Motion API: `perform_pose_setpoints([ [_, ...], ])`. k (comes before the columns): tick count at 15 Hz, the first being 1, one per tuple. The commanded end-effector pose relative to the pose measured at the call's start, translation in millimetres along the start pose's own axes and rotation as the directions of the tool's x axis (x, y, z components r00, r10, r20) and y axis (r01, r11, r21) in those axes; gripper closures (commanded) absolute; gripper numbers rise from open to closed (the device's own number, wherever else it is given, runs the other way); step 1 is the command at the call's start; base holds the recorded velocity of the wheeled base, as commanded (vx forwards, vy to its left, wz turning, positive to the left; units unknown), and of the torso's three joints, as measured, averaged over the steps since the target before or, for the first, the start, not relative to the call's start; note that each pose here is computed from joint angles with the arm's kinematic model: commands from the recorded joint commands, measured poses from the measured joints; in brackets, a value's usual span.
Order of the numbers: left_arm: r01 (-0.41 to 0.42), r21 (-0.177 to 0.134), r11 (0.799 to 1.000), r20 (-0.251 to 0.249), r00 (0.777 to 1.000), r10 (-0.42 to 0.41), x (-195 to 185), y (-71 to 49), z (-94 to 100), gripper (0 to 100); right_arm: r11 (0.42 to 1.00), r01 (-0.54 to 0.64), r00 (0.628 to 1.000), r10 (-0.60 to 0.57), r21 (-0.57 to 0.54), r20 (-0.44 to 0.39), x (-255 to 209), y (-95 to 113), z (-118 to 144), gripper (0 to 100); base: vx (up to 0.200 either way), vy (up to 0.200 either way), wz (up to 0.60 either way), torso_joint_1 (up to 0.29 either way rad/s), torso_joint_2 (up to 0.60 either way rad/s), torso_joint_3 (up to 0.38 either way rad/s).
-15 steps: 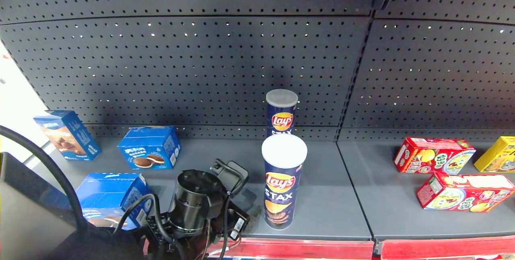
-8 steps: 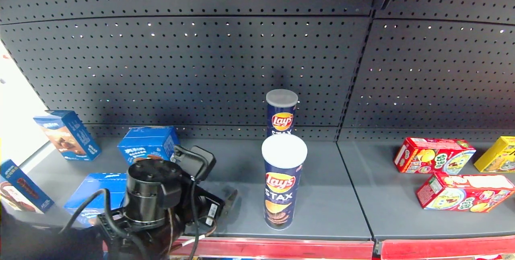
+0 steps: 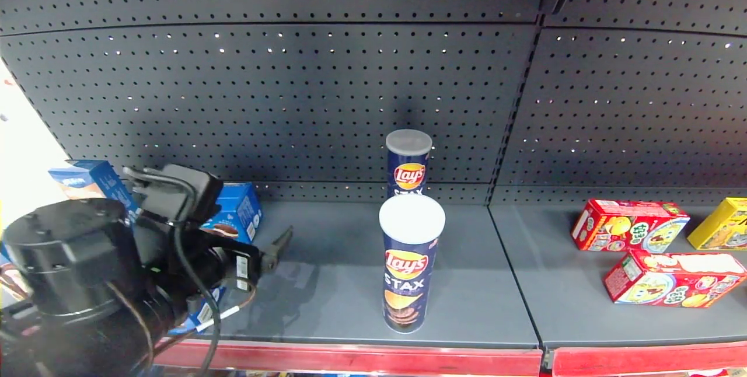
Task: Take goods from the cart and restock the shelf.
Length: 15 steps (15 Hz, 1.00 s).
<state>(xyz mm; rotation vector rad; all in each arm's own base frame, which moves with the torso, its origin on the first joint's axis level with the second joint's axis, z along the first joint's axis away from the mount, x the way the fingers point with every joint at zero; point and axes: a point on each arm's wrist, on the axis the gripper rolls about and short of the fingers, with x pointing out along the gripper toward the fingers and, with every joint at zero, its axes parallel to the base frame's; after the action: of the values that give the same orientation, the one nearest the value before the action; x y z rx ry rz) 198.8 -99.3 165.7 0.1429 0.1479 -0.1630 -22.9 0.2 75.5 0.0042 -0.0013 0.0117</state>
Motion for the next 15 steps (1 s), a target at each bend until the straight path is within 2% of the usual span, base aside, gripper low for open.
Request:
perform_pose_setpoints([
  [1, -0.061, -0.064, 0.996, 0.148, 0.986, 0.070, -20.7, 22.2, 31.9, 0, 1.000, -0.001, 1.000, 0.001, 0.000, -0.001, 0.1, 0.0, 0.0, 0, 0.000, 0.000, 0.00, 0.000, 0.00, 0.000],
  [3, -0.101, -0.089, 0.991, 0.208, 0.971, 0.117, -40.6, 35.9, 40.4, 0, 1.000, -0.001, 1.000, 0.001, 0.000, -0.001, 0.1, 0.0, 0.0, 0, 0.000, 0.000, 0.00, 0.000, 0.00, 0.000],
  [4, -0.149, -0.100, 0.984, 0.237, 0.957, 0.169, -54.9, 47.8, 41.1, 0, 1.000, -0.001, 1.000, 0.001, 0.000, -0.001, 0.1, 0.0, 0.0, 0, 0.000, 0.000, 0.00, 0.000, 0.00, 0.000],
  [5, -0.220, -0.121, 0.968, 0.267, 0.932, 0.245, -74.3, 63.0, 39.1, 0, 1.000, -0.001, 1.000, 0.001, 0.000, -0.001, 0.1, 0.0, 0.0, 0, 0.000, 0.000, 0.00, 0.000, 0.00, 0.000],
  [6, -0.272, -0.135, 0.953, 0.289, 0.909, 0.300, -94.3, 73.0, 33.5, 0, 1.000, -0.001, 1.000, 0.001, -0.001, -0.001, 0.1, 0.0, 0.0, 0, 0.000, 0.000, 0.00, 0.000, 0.00, 0.000],
  [8, -0.337, -0.138, 0.931, 0.355, 0.861, 0.364, -139.9, 78.9, 18.9, 0, 1.000, -0.001, 1.000, 0.001, 0.000, -0.001, 0.1, 0.0, 0.0, 0, 0.000, 0.000, 0.00, 0.000, 0.00, 0.000],
  [10, -0.354, -0.163, 0.921, 0.404, 0.828, 0.390, -172.0, 77.7, 7.7, 0, 1.000, -0.001, 1.000, 0.001, 0.000, -0.001, 0.1, 0.0, 0.0, 0, 0.000, 0.000, 0.00, 0.000, 0.00, 0.000],
  [12, -0.366, -0.169, 0.915, 0.391, 0.828, 0.403, -200.9, 74.9, -9.0, 0, 1.000, -0.001, 1.000, 0.001, 0.000, -0.001, 0.1, 0.0, 0.0, 0, 0.000, 0.000, 0.00, 0.000, 0.00, 0.000],
  [13, -0.366, -0.169, 0.915, 0.391, 0.828, 0.403, -200.9, 74.9, -9.0, 0, 1.000, -0.001, 1.000, 0.001, 0.000, -0.001, 0.1, 0.0, 0.0, 0, 0.000, 0.000, 0.00, 0.000, 0.00, 0.000],
  [15, -0.369, -0.154, 0.917, 0.354, 0.845, 0.400, -247.8, 68.1, -48.8, 0, 1.000, 0.001, 1.000, -0.001, 0.000, -0.001, 0.1, 0.0, 0.0, 0, 0.000, 0.000, 0.00, 0.000, 0.00, 0.000],
])
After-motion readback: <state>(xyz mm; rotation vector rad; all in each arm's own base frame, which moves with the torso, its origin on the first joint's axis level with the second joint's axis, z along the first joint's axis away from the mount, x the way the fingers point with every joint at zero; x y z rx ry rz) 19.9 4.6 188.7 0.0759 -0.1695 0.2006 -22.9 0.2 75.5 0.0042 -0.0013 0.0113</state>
